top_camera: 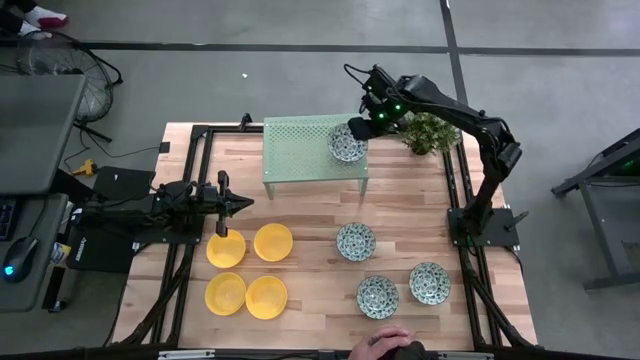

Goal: Pick & Place Mini bowls
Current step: Put the blue patterned bowl on the shelf, then stack the blue patterned bowl on top of the other blue patterned bowl on the shelf

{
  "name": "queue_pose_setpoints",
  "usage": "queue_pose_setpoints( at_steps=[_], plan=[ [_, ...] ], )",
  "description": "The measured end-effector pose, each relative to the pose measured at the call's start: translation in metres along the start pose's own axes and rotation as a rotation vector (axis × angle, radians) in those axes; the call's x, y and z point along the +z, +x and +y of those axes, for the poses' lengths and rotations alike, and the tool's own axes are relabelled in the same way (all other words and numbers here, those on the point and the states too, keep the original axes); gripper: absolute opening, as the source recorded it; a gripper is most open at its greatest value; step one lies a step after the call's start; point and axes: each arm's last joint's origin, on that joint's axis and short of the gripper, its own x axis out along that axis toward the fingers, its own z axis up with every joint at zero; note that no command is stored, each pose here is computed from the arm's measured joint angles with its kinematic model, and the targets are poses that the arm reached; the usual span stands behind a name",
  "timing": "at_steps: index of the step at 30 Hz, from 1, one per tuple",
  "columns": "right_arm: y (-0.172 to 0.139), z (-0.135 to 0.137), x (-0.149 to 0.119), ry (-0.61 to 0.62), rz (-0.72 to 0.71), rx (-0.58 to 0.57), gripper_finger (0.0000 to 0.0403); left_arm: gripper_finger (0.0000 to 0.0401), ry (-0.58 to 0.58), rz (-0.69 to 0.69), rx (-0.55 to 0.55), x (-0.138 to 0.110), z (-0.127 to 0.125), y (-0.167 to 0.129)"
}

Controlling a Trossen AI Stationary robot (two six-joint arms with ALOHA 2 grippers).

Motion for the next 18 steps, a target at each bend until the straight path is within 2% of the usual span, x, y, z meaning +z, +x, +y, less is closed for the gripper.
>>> queue_pose_setpoints(
  at_steps=[9,18],
  plan=[
    [0.0,0.0,0.0,-0.007,-0.003,-0.001,0.008,0.0007,0.0,0.0,0.0,0.0,0.0,0.0],
    [-0.011,0.003,-0.002,-0.044,-0.038,0.018,0.0098,0.0007,0.0,0.0,0.0,0.0,0.0,0.0]
  ],
)
